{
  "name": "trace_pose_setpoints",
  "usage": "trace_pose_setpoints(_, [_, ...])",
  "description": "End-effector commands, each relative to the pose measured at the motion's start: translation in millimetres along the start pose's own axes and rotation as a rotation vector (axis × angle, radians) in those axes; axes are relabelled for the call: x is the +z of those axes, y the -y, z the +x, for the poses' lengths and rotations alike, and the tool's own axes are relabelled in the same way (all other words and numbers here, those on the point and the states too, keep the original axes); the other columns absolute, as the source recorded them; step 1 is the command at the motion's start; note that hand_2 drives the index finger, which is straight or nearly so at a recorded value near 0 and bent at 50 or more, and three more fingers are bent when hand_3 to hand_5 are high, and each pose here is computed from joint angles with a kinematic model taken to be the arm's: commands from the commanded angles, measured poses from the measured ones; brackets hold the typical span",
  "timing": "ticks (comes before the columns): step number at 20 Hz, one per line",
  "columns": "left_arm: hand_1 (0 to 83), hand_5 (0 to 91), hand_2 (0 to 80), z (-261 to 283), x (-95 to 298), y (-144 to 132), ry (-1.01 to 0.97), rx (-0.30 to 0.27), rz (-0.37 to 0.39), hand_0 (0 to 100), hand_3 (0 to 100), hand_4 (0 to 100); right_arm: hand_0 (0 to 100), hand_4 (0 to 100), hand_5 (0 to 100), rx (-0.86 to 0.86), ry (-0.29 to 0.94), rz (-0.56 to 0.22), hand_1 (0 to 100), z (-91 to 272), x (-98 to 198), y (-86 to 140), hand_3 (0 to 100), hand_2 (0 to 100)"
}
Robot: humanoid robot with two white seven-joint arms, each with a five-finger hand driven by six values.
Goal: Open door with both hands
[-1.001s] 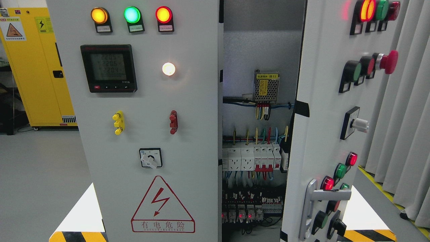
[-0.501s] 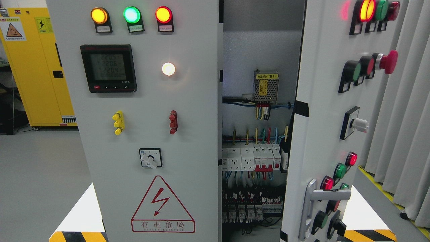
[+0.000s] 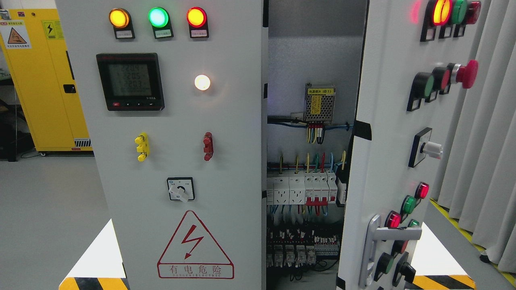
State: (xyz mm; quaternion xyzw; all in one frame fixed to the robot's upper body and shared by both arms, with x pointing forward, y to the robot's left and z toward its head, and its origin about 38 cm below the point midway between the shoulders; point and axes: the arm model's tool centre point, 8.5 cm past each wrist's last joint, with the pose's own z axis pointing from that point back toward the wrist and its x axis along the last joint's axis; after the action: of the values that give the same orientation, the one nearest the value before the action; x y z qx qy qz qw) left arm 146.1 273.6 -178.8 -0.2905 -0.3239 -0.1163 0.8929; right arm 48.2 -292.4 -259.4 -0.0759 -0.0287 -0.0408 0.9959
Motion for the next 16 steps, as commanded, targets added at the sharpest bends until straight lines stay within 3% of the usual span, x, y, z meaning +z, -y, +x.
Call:
trace_pose_setpoints(1, [55.6,0.0,0.0,164.1,75.2,12.1,0.283,-0.475,-0.131,12,0,0,0,0,0,0.001,-0.029,-0.005,50,-19.6,-0.3,5.9,0,4])
trace_pose_setpoints(4, [55.6,0.0,0.0,210.5,103.6,31.9,0.356,-0.588,-0.206,12,0,0,0,0,0,0.003,-0.028,-0.005,50,-19.6,-0.3,5.9,0,4])
trace_pose_setpoints(9, [55.6,0.0,0.0,260.3,136.3,52.6,0.421,-0.692,-0.29,12,0,0,0,0,0,0.001,-0.033,-0.001,50,-20.9,-0.3,5.7,0,4])
trace_pose_setpoints(13, [55.6,0.0,0.0,291.5,160.3,72.3,0.439,-0.726,-0.396,12,0,0,0,0,0,-0.002,-0.022,0.01,50,-20.6,-0.3,4.8,0,4])
trace_pose_setpoints(16, [55.6,0.0,0.0,316.6,164.9,76.6,0.464,-0.755,-0.424,12,0,0,0,0,0,-0.002,-0.025,0.034,50,-22.1,-0.2,2.9,0,4])
